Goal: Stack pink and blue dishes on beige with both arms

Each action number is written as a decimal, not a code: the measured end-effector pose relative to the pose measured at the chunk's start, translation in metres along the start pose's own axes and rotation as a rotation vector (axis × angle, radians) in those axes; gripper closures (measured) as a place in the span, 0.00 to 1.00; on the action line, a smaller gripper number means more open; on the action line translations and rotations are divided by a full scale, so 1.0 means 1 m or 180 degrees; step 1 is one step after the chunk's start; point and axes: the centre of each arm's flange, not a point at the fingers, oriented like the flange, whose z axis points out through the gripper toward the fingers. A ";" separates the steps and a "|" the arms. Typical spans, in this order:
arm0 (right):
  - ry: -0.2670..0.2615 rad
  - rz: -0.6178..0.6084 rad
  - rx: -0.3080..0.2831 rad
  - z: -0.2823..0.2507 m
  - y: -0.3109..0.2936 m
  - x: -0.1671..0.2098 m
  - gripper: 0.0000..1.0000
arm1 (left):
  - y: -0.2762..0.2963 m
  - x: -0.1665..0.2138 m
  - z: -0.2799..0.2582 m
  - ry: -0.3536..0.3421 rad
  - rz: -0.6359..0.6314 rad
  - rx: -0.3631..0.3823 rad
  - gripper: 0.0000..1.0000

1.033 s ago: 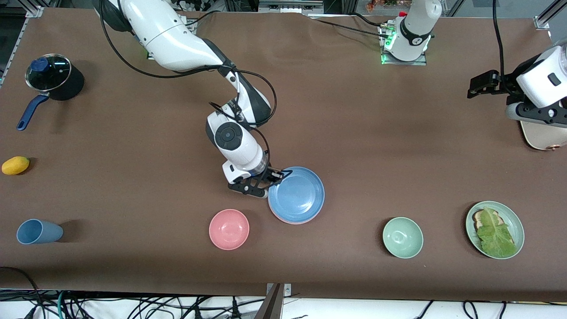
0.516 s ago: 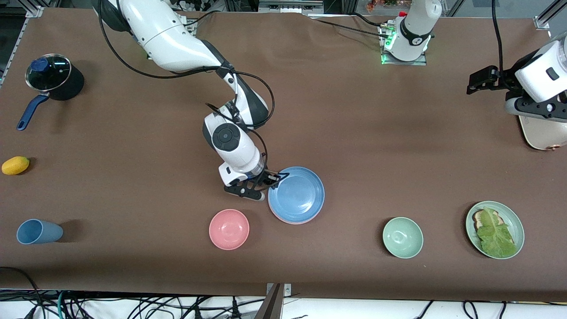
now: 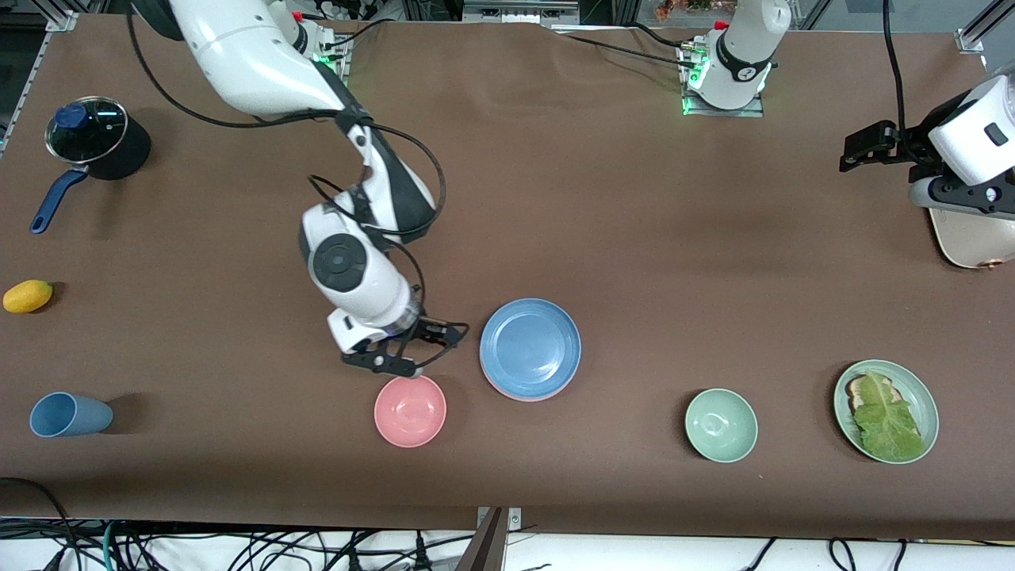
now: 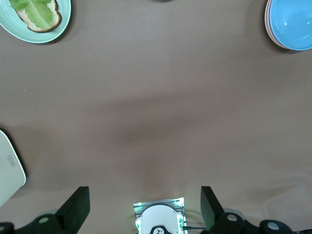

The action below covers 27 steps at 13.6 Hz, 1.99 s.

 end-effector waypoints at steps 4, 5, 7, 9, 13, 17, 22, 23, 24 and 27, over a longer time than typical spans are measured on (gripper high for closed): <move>-0.0099 -0.0378 -0.0249 -0.072 0.057 0.014 0.00 | 0.005 -0.006 -0.002 0.0024 0.0025 0.0009 0.00; -0.0138 -0.0489 -0.0298 -0.093 0.073 0.014 0.00 | 0.006 -0.008 -0.002 0.0027 0.0027 0.0009 0.00; -0.0269 -0.0646 -0.0369 -0.135 0.112 0.012 0.00 | 0.007 -0.010 -0.002 0.0029 0.0033 0.0012 0.00; -0.0373 -0.0739 -0.0391 -0.174 0.149 0.011 0.00 | 0.008 -0.010 0.000 0.0033 0.0038 0.0013 0.00; -0.0532 -0.0735 -0.0405 -0.244 0.198 -0.008 0.00 | 0.004 -0.004 0.003 0.0054 0.0021 0.0010 0.00; -0.0525 -0.0763 -0.0363 -0.296 0.245 -0.029 0.00 | -0.002 0.008 0.006 0.0071 -0.0006 0.0004 0.00; -0.0506 -0.0790 -0.0329 -0.329 0.282 -0.045 0.00 | -0.003 0.009 0.004 0.0086 -0.0012 0.0004 0.00; -0.0510 -0.0788 -0.0328 -0.333 0.283 -0.049 0.00 | -0.003 0.010 0.003 0.0097 -0.0013 0.0005 0.00; -0.0504 -0.0789 -0.0327 -0.337 0.283 -0.051 0.00 | -0.003 0.011 0.002 0.0103 -0.0013 0.0005 0.00; -0.0505 -0.0780 -0.0328 -0.340 0.285 -0.053 0.00 | -0.005 0.016 0.003 0.0099 -0.0022 0.0002 0.00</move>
